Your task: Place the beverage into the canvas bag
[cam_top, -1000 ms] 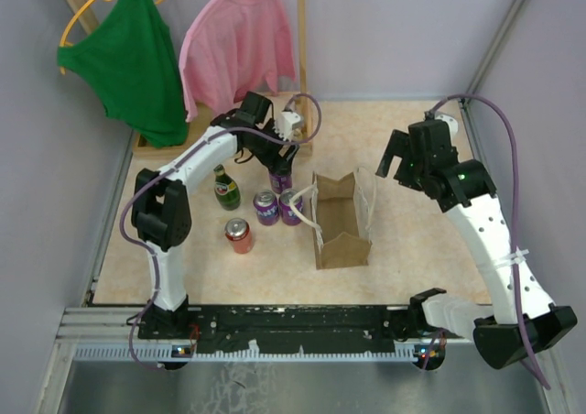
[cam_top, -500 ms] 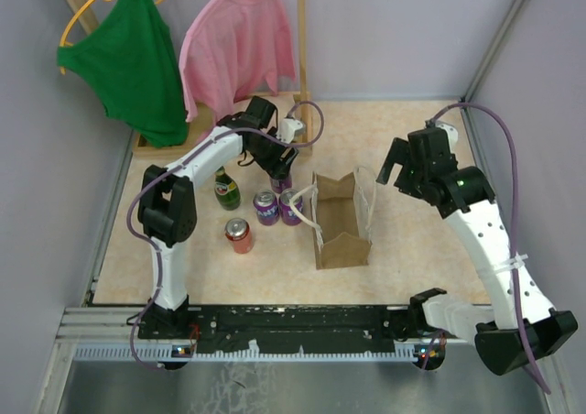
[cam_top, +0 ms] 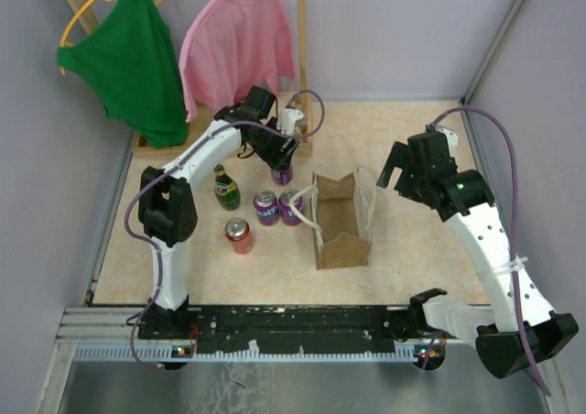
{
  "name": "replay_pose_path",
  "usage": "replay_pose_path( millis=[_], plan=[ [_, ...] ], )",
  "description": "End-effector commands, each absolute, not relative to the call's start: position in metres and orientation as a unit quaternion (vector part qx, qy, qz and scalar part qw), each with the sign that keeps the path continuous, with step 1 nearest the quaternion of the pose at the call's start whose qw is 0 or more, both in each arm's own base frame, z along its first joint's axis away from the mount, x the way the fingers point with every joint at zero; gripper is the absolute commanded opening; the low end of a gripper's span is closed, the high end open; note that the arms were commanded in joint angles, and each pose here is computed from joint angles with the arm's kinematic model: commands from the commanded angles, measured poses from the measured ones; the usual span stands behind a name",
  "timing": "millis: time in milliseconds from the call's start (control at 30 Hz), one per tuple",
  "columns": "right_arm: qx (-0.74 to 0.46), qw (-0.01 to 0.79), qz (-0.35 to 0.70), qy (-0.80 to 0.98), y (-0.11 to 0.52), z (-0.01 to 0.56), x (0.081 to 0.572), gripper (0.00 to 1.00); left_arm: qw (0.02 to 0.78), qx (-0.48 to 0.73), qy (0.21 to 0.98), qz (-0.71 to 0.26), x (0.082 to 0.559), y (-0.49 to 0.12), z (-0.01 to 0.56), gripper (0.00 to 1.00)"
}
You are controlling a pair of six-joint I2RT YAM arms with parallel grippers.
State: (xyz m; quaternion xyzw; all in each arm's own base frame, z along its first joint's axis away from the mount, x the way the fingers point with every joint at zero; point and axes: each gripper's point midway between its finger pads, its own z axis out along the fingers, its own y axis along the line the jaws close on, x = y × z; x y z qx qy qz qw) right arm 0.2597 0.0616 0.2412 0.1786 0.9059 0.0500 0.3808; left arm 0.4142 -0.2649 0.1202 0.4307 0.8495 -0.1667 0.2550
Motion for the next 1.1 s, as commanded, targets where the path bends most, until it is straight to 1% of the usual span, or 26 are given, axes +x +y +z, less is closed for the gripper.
replay_pose_path(
  millis=[0,133,267,400,500,600,800,933,1067],
  plan=[
    [0.188,0.403,0.059,0.894,0.059,0.252,0.261,0.99,0.385,0.433,0.798,-0.163,0.443,-0.280,0.224,0.00],
    [0.190,0.402,0.058,0.894,0.058,0.251,0.261,0.99,0.457,0.430,0.762,-0.161,0.451,-0.284,0.293,0.00],
    [0.192,0.401,0.059,0.894,0.059,0.250,0.261,0.99,0.501,0.438,0.719,-0.200,0.436,-0.294,0.348,0.00],
    [0.190,0.399,0.061,0.895,0.060,0.249,0.261,0.99,0.496,0.455,0.692,-0.261,0.398,-0.302,0.376,0.00],
    [0.190,0.398,0.060,0.896,0.060,0.249,0.262,0.99,0.481,0.482,0.661,-0.315,0.359,-0.310,0.393,0.00],
    [0.190,0.397,0.059,0.896,0.060,0.248,0.262,0.99,0.457,0.515,0.637,-0.346,0.322,-0.316,0.394,0.00],
    [0.191,0.394,0.062,0.897,0.062,0.245,0.263,0.99,0.393,0.570,0.625,-0.361,0.267,-0.327,0.360,0.00],
    [0.189,0.395,0.062,0.897,0.062,0.246,0.263,0.99,0.371,0.590,0.621,-0.359,0.250,-0.341,0.339,0.00],
    [0.190,0.394,0.063,0.897,0.062,0.245,0.262,0.99,0.369,0.601,0.617,-0.350,0.249,-0.360,0.326,0.00]
  ],
)
